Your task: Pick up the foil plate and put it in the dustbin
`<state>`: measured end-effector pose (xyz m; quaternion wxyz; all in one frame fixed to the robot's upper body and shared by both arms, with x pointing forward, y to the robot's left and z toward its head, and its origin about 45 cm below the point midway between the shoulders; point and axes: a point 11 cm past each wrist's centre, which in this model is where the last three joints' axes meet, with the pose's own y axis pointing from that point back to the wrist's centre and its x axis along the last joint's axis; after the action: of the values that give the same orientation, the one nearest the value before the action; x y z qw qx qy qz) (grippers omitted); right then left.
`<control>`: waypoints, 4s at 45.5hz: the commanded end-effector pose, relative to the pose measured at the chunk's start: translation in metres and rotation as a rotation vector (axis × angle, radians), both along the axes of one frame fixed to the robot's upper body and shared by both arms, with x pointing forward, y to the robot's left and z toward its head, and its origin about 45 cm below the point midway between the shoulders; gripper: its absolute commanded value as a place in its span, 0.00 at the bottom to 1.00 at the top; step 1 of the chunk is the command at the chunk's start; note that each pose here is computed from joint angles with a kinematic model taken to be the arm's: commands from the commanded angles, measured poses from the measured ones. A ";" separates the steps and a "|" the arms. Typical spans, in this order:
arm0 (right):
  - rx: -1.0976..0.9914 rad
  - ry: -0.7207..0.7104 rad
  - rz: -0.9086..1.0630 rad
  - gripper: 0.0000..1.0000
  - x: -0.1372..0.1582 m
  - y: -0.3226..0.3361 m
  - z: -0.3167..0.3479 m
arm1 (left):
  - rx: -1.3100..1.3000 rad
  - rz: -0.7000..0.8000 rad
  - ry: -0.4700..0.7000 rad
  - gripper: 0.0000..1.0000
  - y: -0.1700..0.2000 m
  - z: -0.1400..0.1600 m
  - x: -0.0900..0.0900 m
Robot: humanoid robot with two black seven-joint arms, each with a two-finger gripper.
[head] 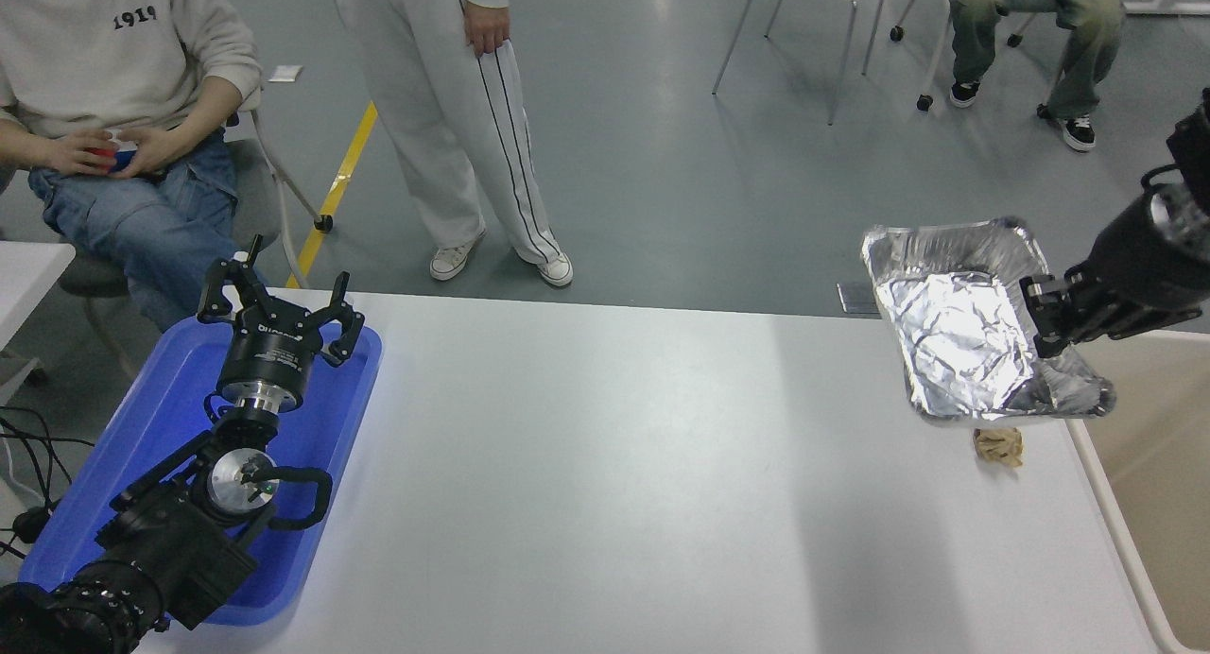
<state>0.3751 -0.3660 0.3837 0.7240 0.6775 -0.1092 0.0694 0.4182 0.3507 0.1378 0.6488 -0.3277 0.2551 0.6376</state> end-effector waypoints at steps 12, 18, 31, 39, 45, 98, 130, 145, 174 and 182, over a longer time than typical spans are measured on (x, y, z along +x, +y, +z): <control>-0.025 -0.125 0.011 0.00 0.005 0.003 0.057 | 0.000 0.001 0.001 1.00 0.000 0.000 0.000; -0.036 -0.121 0.002 0.00 0.004 -0.002 0.056 | 0.000 0.001 0.001 1.00 0.000 0.000 0.000; -0.025 -0.104 -0.133 0.00 -0.018 -0.058 0.045 | 0.000 0.002 0.000 1.00 0.000 0.000 0.000; -0.057 -0.074 -0.188 0.00 -0.035 -0.092 0.034 | 0.000 0.005 0.003 1.00 0.001 -0.001 -0.001; -0.025 -0.067 -0.296 0.00 -0.059 -0.130 0.021 | 0.000 0.005 0.003 1.00 0.001 -0.001 -0.001; -0.149 0.092 -0.619 0.00 -0.150 -0.263 -0.111 | 0.000 0.001 0.002 1.00 0.000 -0.001 0.000; -0.282 -0.366 -0.669 0.00 -0.136 -0.291 -0.215 | 0.001 0.002 0.002 1.00 0.001 0.000 0.000; -0.365 -0.453 -0.666 0.00 -0.133 -0.298 -0.236 | 0.000 0.003 0.002 1.00 0.000 -0.001 0.000; -0.417 -0.591 -0.685 0.00 -0.120 -0.276 -0.270 | 0.000 0.002 0.001 1.00 0.000 -0.001 0.000; -0.427 -0.591 -0.696 0.00 -0.122 -0.278 -0.270 | 0.000 0.002 0.001 1.00 0.000 -0.001 0.000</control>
<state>0.2549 -0.6467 0.1194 0.7644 0.3989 -0.5055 0.0320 0.4180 0.3508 0.1372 0.6479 -0.3274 0.2551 0.6387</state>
